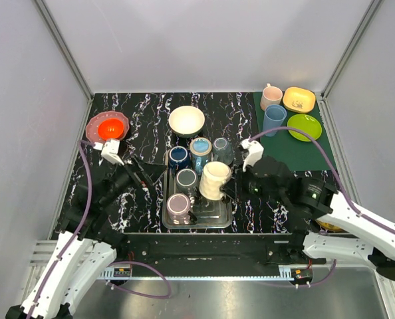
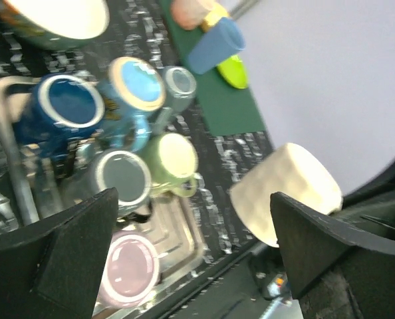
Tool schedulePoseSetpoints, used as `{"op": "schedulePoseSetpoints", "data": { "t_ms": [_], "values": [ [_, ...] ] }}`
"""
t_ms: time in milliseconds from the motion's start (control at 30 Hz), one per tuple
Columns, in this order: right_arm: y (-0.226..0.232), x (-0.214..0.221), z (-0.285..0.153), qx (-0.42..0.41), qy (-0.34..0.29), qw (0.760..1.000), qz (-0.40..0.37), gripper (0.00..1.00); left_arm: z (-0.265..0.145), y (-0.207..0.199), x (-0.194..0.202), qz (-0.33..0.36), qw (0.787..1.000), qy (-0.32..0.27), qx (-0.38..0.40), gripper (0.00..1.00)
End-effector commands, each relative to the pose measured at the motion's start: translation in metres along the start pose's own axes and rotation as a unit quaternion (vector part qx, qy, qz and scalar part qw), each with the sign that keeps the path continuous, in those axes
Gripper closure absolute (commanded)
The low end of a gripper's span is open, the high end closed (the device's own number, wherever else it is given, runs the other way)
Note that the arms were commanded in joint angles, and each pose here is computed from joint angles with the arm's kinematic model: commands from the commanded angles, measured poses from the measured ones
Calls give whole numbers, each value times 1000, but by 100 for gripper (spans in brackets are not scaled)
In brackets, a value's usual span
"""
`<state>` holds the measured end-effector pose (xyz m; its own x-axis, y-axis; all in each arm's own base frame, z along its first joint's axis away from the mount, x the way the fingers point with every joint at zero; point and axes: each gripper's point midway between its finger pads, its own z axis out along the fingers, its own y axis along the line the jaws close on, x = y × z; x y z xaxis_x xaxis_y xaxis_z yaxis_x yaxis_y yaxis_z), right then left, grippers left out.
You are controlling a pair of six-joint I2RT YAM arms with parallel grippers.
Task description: Turn the mug right side up
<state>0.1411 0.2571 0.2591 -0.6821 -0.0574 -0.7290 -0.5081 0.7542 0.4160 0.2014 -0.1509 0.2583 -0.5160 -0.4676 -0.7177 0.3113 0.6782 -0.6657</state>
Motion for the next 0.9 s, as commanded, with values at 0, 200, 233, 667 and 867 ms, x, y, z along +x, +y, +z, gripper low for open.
{"op": "schedulePoseSetpoints", "data": {
  "t_ms": [0,200,233,667,867],
  "values": [
    [48,-80,-41,-130,-174,973,82,100,-14,-75,-19,-51,983,-14,174,1],
    [60,-125,-80,-252,-332,894,162,100,-59,-127,-30,-129,930,-57,340,1],
    [60,-130,-90,-268,-356,879,170,100,-64,-128,-34,-145,924,-67,346,1],
    [68,-173,-85,-422,-429,761,243,100,-65,-144,-19,-184,888,-43,419,3],
    [76,-182,-67,-443,-412,761,234,100,-36,-154,-15,-170,891,-41,419,7]
  ]
}}
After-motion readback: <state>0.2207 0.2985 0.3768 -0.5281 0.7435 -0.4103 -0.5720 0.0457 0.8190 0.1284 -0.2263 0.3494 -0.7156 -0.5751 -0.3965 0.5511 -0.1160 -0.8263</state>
